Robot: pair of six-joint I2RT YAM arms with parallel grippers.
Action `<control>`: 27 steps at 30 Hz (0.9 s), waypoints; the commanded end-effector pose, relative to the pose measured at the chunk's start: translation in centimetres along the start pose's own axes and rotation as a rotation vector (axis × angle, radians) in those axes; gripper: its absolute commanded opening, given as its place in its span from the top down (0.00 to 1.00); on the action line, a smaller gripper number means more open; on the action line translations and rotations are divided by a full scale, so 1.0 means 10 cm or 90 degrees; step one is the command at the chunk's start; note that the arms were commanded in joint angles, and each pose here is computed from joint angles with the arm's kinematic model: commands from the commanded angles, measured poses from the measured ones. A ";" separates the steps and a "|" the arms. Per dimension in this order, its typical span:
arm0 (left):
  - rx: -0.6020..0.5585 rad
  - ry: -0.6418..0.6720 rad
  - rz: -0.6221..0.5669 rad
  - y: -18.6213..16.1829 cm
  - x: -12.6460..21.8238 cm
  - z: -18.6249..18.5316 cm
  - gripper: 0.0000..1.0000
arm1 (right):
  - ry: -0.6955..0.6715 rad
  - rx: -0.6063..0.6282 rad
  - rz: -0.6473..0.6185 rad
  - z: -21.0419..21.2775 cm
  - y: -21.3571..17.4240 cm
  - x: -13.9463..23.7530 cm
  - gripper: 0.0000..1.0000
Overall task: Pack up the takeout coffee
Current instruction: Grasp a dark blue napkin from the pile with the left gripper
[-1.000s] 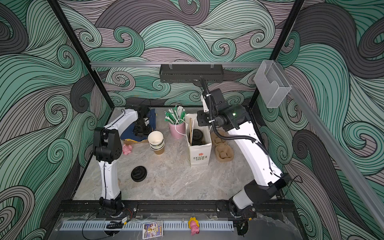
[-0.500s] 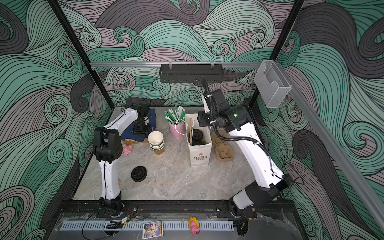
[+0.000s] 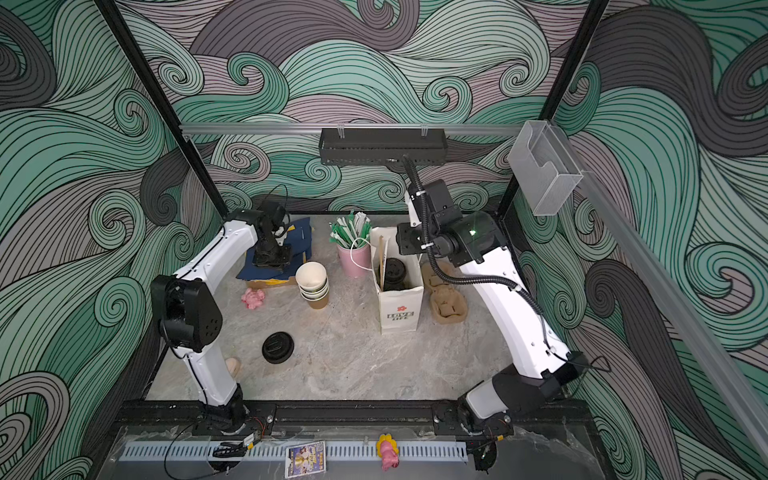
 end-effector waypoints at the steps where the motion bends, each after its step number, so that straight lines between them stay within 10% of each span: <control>1: 0.003 -0.031 0.030 -0.12 -0.10 -0.04 1.00 | -0.011 -0.002 -0.010 -0.02 -0.01 0.05 0.53; 4: 0.000 -0.029 0.037 -0.16 -0.18 -0.04 0.95 | -0.011 -0.002 -0.010 -0.03 0.00 0.04 0.53; 14: 0.027 -0.044 -0.020 -0.10 -0.13 -0.14 0.23 | -0.002 0.002 -0.008 -0.01 0.01 0.02 0.53; 27: 0.010 0.077 -0.043 -0.12 -0.49 -0.22 0.19 | 0.005 0.007 -0.005 0.00 0.02 0.00 0.53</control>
Point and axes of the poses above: each gripper's point midway between its finger pads, its own x axis back along the fingers, its own z axis along the line the jaws close on, y = z × x, the point moved 10 cm from there along x, back along the fingers, and after that the axes turned 9 degrees about x, right-handed, at the moved point
